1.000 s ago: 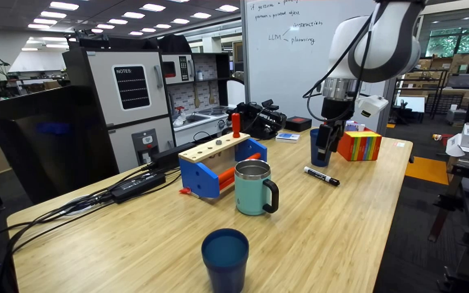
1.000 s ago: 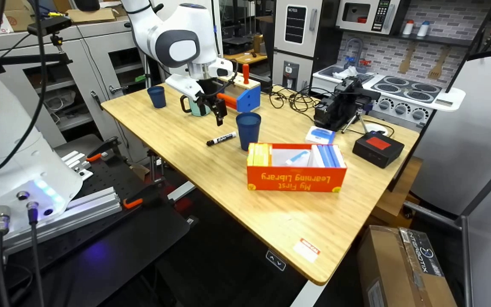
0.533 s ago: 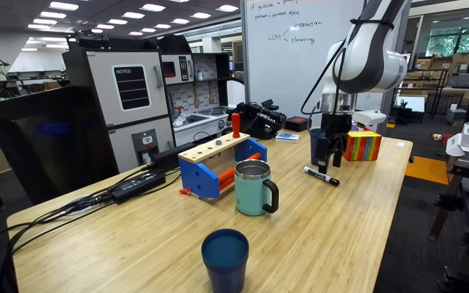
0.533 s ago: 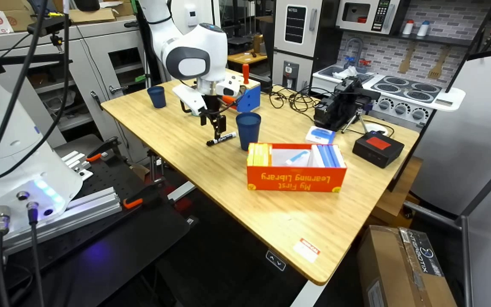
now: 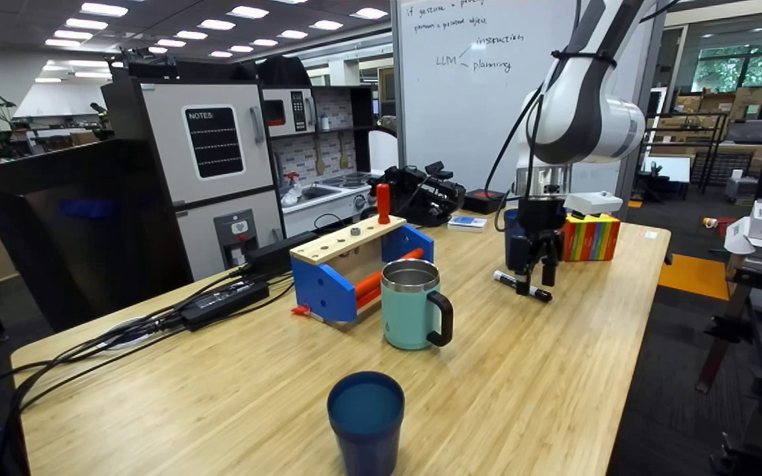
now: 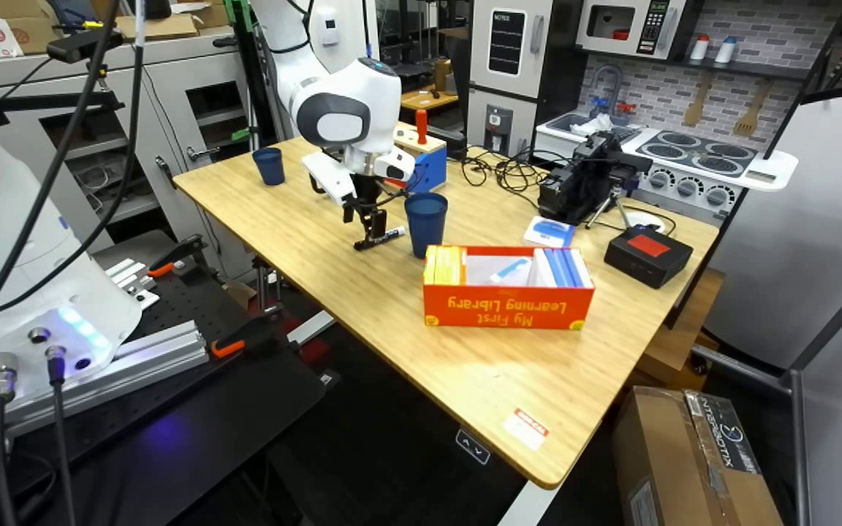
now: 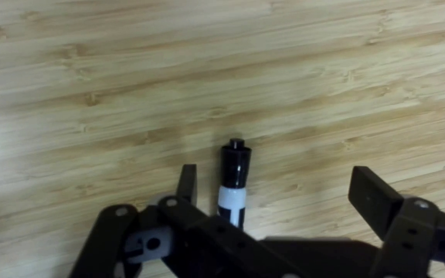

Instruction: Pick the marker on the table and put it inside the light blue cup

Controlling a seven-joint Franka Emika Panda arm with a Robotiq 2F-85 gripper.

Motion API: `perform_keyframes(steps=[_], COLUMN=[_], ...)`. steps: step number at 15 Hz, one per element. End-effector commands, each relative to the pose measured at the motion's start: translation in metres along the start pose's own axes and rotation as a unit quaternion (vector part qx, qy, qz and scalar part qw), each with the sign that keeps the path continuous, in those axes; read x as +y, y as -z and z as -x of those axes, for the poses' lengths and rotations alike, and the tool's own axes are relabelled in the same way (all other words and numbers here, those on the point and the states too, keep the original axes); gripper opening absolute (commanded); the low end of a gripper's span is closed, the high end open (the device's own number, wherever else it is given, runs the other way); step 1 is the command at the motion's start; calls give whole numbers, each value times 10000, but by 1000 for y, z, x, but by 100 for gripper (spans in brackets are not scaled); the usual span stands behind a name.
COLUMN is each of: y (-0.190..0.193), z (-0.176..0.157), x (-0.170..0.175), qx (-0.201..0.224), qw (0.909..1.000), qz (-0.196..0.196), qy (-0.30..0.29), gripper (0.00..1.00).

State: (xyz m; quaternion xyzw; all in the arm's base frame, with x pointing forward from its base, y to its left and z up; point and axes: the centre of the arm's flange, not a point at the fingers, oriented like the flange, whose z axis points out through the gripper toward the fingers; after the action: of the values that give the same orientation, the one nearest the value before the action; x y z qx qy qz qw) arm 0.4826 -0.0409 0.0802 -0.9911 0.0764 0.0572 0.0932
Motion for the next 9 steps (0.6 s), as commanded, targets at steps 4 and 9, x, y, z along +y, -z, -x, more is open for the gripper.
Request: perform_keyframes(steps=[4, 9], y=[-9, -10], z=[-14, -18], x=[5, 9], qx=[-324, -450], qw=[9985, 9968], qz=[114, 232], qy=[-419, -621], gripper=[62, 26])
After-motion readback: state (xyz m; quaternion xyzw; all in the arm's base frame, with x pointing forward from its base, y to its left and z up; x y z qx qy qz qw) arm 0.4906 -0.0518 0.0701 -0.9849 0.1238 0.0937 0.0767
